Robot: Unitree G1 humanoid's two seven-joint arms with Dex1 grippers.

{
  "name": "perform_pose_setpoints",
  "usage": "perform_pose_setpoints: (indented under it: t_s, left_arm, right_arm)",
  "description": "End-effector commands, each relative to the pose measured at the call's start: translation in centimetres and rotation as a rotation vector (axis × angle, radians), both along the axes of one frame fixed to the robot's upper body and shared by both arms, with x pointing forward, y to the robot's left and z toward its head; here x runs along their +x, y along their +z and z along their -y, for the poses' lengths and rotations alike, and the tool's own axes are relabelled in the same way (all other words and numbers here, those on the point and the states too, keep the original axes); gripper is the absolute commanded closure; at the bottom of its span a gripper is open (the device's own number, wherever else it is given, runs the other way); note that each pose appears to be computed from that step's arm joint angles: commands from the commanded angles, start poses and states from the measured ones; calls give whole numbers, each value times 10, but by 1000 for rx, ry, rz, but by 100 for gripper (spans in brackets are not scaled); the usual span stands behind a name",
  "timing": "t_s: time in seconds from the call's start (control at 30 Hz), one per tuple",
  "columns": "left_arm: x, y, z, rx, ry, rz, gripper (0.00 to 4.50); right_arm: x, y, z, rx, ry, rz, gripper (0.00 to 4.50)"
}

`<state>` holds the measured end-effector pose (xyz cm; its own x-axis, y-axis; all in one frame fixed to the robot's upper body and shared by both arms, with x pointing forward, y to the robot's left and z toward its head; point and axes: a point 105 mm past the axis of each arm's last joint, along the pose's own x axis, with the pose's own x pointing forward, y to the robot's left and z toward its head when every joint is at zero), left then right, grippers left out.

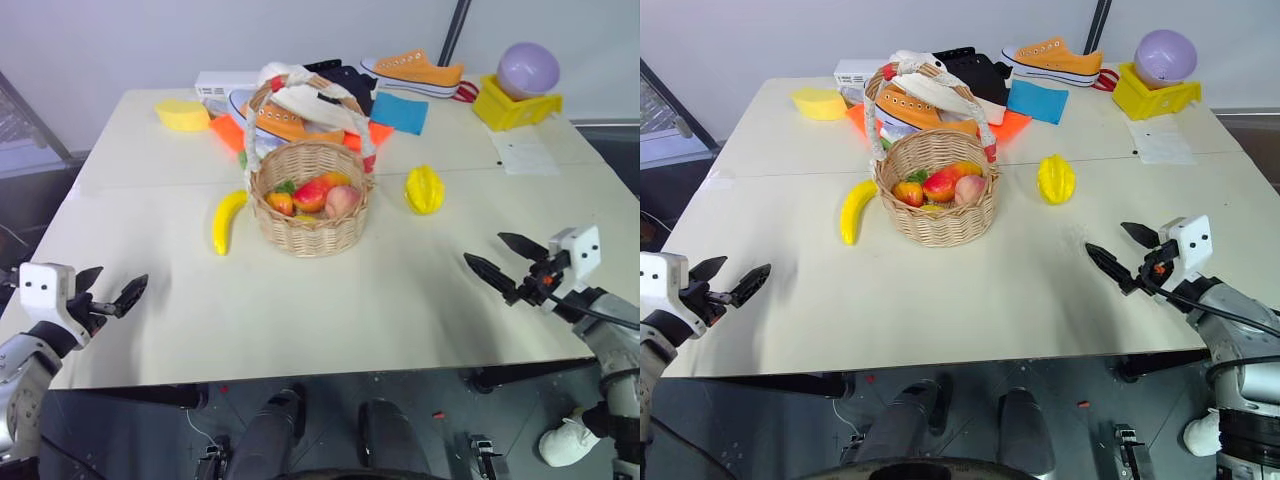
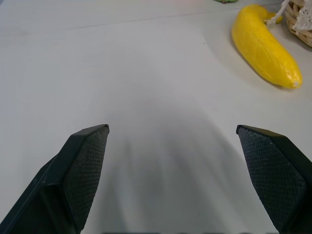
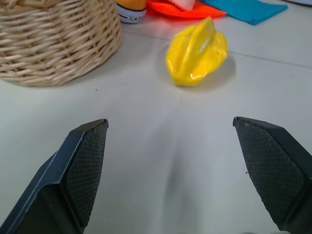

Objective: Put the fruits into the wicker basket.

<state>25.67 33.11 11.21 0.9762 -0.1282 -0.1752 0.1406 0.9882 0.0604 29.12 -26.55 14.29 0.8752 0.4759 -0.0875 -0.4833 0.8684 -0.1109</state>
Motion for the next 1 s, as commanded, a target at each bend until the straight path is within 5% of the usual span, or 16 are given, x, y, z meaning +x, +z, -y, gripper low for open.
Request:
perform_pose_setpoints:
  t_s: [0.03,0.33,0.53,0.73,1.0]
  left_arm:
    - [-2,7,-2,26,11,11,0]
    - [31,26,24,0,-9,54,0]
    - [65,48,68,42,-85,54,0]
    - [108,56,87,63,-15,-54,0]
    - [130,45,113,111,-33,-227,0]
  right_arm:
    - [4,12,-7,2,15,52,20]
    - [3,17,-39,14,115,68,20]
    - [-7,43,-96,19,330,100,20]
    - [-28,53,-164,-52,560,100,20]
    - [-29,61,-192,-86,612,130,20]
